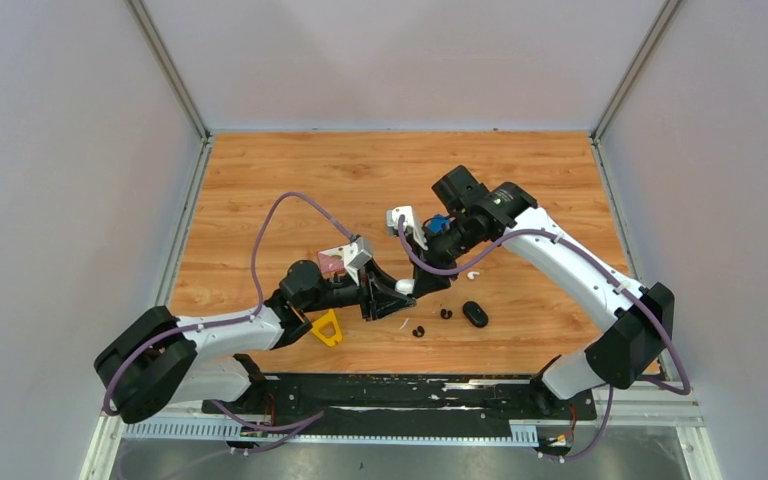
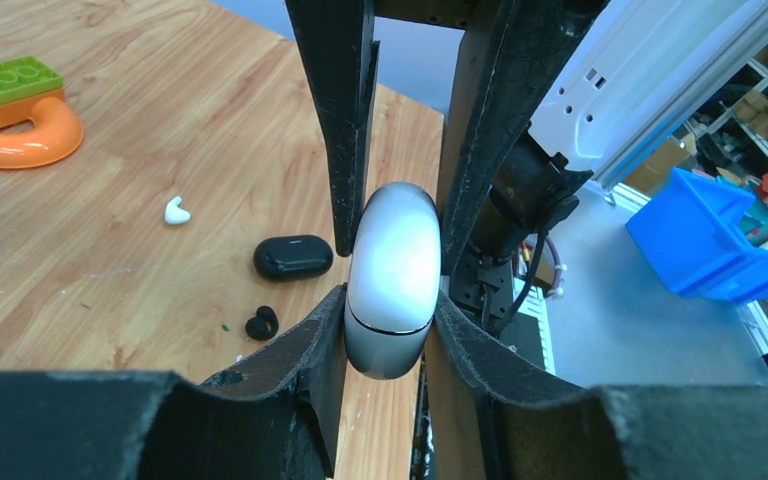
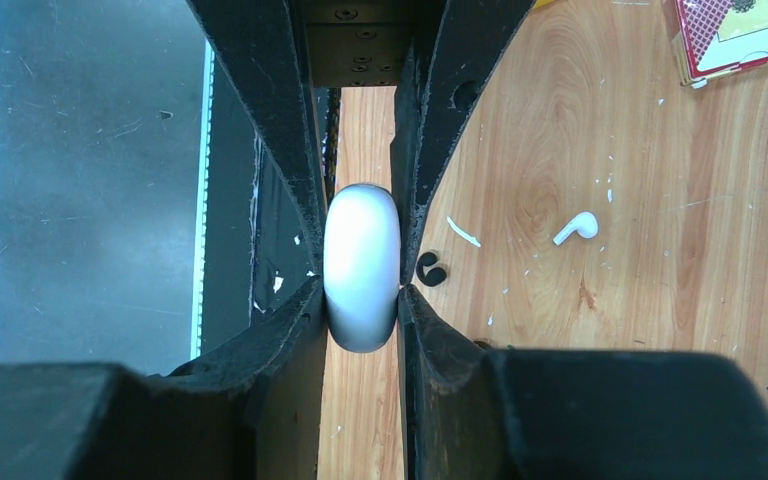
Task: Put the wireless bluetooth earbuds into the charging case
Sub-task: Open the charging case, then pick up the earbud from the center of the board.
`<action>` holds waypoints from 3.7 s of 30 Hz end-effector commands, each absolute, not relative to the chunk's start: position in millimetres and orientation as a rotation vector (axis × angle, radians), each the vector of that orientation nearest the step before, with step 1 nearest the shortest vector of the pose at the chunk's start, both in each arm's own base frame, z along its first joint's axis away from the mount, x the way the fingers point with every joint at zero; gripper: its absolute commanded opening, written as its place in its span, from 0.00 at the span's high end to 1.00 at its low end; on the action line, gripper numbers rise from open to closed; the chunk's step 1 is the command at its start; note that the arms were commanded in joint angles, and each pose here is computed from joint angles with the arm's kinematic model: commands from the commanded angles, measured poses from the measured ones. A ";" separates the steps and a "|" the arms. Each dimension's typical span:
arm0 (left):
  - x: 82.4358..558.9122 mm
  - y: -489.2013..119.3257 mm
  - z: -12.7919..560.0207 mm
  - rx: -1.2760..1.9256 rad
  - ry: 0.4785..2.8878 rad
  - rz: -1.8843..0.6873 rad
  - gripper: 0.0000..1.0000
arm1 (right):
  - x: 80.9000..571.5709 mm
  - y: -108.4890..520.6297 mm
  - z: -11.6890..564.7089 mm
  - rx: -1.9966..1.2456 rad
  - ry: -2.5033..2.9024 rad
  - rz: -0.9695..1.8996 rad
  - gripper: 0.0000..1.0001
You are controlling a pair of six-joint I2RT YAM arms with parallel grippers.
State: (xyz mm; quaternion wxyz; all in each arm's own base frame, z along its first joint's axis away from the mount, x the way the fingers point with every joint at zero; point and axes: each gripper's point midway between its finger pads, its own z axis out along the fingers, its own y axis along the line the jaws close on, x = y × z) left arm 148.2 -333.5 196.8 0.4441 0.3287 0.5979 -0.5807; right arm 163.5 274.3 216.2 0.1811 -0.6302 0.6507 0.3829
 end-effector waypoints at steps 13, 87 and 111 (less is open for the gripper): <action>145.0 -338.0 221.8 0.842 1.360 -1.460 0.84 | 154.1 278.8 213.8 -1.797 1.822 1.159 0.69; 135.0 -272.1 262.2 0.576 1.327 -1.176 1.00 | 316.5 139.1 95.4 -1.477 2.212 0.247 0.66; 135.5 -276.4 251.2 0.580 1.369 -1.187 1.00 | 296.7 147.2 31.4 -1.522 2.397 0.035 0.57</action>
